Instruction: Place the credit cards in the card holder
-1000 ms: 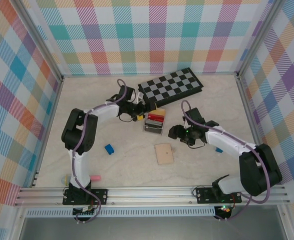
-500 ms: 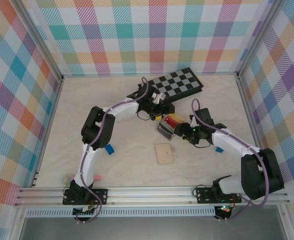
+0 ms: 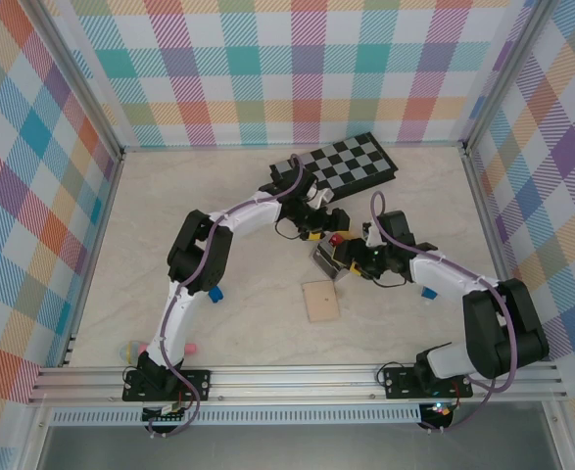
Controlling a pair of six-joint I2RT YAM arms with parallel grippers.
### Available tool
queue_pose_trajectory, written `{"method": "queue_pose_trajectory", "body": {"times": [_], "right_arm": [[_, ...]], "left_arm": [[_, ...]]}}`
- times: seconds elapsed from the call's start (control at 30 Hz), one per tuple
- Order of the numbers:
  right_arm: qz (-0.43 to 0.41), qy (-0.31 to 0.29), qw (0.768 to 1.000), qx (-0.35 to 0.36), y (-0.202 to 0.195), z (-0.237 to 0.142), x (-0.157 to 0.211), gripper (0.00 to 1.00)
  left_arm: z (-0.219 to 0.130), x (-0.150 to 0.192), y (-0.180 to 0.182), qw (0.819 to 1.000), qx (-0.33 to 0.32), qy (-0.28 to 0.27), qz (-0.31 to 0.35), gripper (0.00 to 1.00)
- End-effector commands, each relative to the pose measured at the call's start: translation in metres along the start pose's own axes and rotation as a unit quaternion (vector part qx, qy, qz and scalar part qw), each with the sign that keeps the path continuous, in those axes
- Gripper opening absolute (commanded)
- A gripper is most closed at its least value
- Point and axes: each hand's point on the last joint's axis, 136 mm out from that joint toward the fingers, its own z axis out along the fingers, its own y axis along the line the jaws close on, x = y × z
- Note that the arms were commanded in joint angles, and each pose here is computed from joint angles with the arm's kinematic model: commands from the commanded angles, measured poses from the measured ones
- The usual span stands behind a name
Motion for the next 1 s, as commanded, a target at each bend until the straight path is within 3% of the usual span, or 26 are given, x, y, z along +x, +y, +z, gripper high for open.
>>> {"method": "queue_pose_trajectory", "body": {"times": [0.0, 0.2, 0.4, 0.53, 0.73, 0.97], "right_arm": [[-0.018, -0.026, 0.999, 0.023, -0.003, -0.018, 0.003, 0.6], [-0.009, -0.073, 0.989, 0.126, -0.036, -0.04, -0.003, 0.68], [-0.047, -0.132, 0.971, 0.196, -0.036, -0.071, -0.036, 0.75], [-0.054, -0.121, 0.975, 0.176, -0.029, -0.071, -0.061, 0.81], [-0.031, -0.076, 0.986, 0.141, -0.027, -0.04, -0.078, 0.94], [-0.024, -0.018, 0.997, 0.072, -0.017, -0.007, -0.073, 0.95]], "left_arm": [[-0.05, -0.018, -0.02, 0.995, -0.059, -0.073, 0.036, 0.97], [-0.093, -0.019, -0.012, 0.98, -0.121, -0.154, 0.042, 1.0], [-0.137, 0.002, -0.007, 0.961, -0.13, -0.241, 0.047, 1.0], [-0.15, 0.026, -0.001, 0.955, -0.107, -0.274, 0.029, 1.0], [-0.154, 0.06, 0.014, 0.953, -0.072, -0.295, 0.001, 1.0], [-0.147, 0.085, 0.022, 0.96, -0.05, -0.277, -0.009, 1.0]]}}
